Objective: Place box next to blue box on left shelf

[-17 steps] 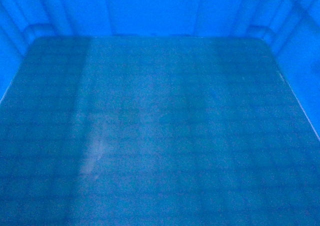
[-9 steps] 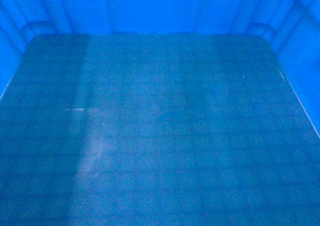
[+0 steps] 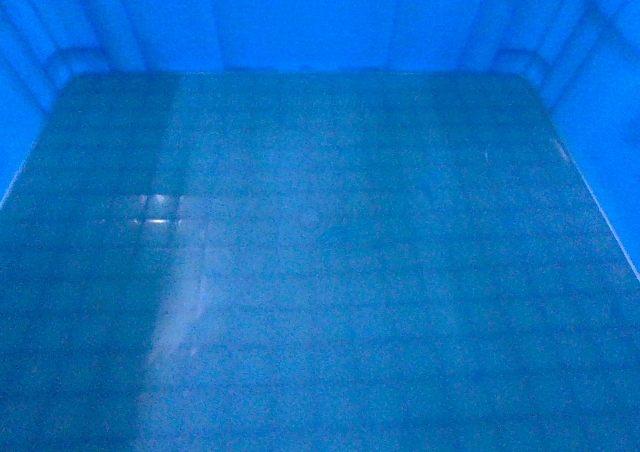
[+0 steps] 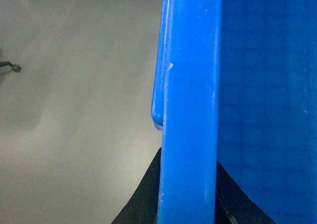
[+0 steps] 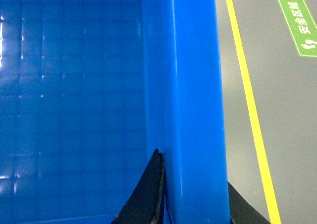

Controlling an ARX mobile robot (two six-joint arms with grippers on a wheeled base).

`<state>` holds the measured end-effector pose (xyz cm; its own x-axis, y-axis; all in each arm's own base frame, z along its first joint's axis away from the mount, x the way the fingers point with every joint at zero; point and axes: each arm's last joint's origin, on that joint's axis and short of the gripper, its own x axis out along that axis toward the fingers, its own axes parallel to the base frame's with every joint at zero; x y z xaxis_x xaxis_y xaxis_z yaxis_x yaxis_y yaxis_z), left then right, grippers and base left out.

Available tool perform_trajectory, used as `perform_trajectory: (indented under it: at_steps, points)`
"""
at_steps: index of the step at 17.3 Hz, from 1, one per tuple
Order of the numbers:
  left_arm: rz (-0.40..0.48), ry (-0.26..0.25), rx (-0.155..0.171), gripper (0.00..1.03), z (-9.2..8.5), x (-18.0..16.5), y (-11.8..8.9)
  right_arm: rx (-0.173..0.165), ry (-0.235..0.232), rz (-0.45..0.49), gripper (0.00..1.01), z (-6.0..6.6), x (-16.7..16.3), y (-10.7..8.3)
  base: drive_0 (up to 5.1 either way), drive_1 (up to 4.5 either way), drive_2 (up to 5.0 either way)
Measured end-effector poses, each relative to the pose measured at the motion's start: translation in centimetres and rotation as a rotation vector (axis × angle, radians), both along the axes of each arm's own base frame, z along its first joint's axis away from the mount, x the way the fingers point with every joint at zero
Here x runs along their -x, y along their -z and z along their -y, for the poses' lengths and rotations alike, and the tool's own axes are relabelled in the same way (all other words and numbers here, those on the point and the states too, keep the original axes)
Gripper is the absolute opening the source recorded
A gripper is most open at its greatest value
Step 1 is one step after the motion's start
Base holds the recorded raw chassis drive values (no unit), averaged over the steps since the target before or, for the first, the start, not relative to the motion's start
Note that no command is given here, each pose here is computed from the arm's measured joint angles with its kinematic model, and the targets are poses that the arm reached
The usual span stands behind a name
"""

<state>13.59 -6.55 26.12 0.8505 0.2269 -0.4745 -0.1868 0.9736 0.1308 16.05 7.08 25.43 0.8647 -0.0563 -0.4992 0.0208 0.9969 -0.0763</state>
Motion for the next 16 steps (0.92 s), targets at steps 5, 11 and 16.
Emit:
perform_trajectory:
  at_steps: [5, 11, 16]
  points:
    - [-0.002, 0.001, -0.001, 0.13, 0.00, 0.00, 0.02, 0.001, 0.000, -0.003, 0.13, 0.01, 0.03, 0.02, -0.1, 4.02, -4.1]
    - [-0.001, 0.002, 0.001, 0.13, 0.01, -0.01, 0.01, 0.001, 0.001, -0.002, 0.13, 0.02, 0.04, 0.01, 0.0, 4.04, -4.1]
    - [-0.001, 0.000, -0.001, 0.13, 0.00, 0.01, 0.01, -0.001, -0.002, -0.002, 0.13, -0.02, -0.01, 0.02, -0.1, 3.99, -4.2]
